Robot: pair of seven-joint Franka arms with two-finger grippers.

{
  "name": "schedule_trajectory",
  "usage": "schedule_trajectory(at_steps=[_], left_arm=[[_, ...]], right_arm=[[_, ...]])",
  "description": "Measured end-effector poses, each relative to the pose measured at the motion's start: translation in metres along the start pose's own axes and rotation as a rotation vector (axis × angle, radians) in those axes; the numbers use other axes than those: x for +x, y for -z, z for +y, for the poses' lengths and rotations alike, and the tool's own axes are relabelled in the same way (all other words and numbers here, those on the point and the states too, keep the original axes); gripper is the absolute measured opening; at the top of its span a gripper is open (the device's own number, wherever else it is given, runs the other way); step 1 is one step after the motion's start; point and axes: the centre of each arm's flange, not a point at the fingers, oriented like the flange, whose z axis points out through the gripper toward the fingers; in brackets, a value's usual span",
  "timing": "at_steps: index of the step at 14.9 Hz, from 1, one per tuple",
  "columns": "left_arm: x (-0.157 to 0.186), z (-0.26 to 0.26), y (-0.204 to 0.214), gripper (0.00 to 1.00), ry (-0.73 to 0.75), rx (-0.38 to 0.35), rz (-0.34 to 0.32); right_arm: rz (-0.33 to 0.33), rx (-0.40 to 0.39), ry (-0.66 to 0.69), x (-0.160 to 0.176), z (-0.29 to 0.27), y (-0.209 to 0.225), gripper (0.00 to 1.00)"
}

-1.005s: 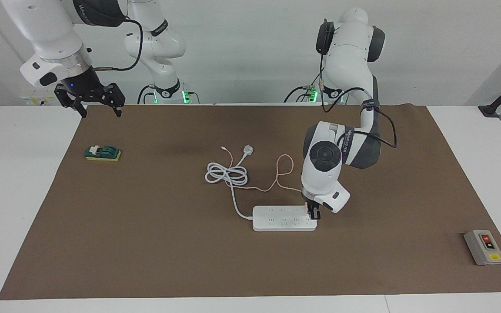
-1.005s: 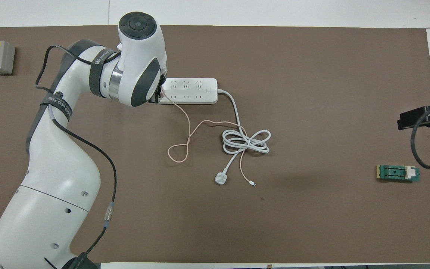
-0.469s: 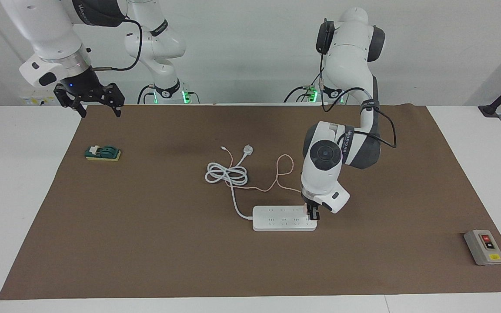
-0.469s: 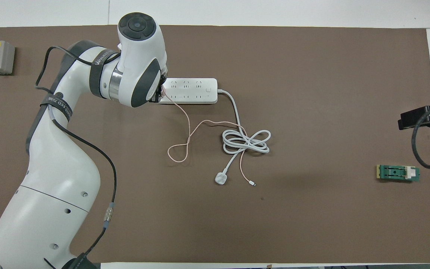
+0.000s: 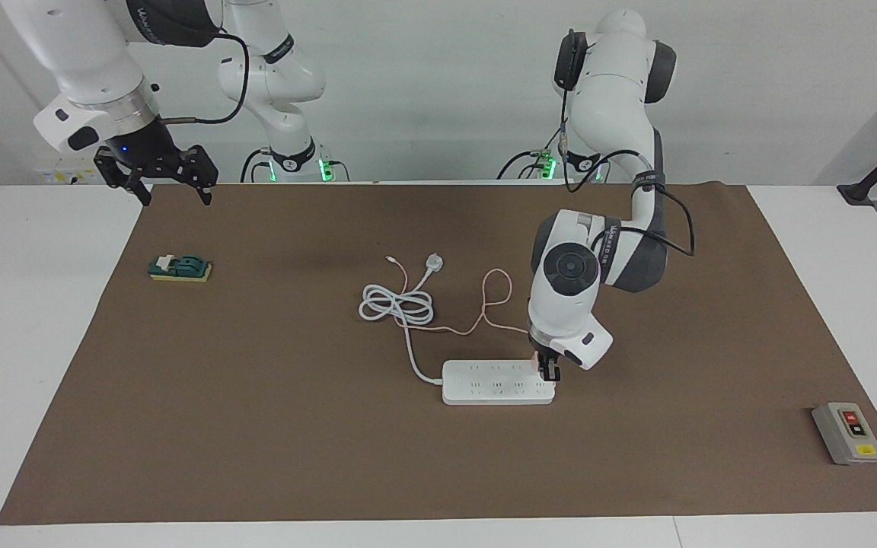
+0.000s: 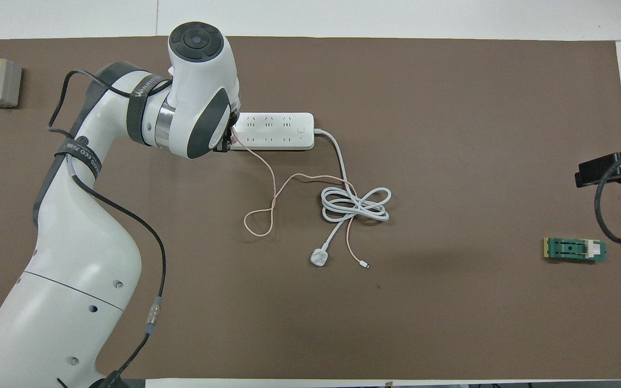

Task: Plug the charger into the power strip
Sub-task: 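Push the charger prongs into the power strip socket with the left gripper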

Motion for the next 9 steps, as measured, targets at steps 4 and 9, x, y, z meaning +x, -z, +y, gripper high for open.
schedule_trajectory(at_steps=[4,9], left_arm=[[-0.0005,0.001,0.0005,0.32,-0.001,-0.021,-0.007],[-0.0017,0.0022,0.0009,0.32,-0.001,-0.037,-0.014]], right_arm=[[0.0,0.0,0.0,0.0,0.0,0.0,1.0],[0.0,0.0,0.0,0.0,0.0,0.0,1.0]])
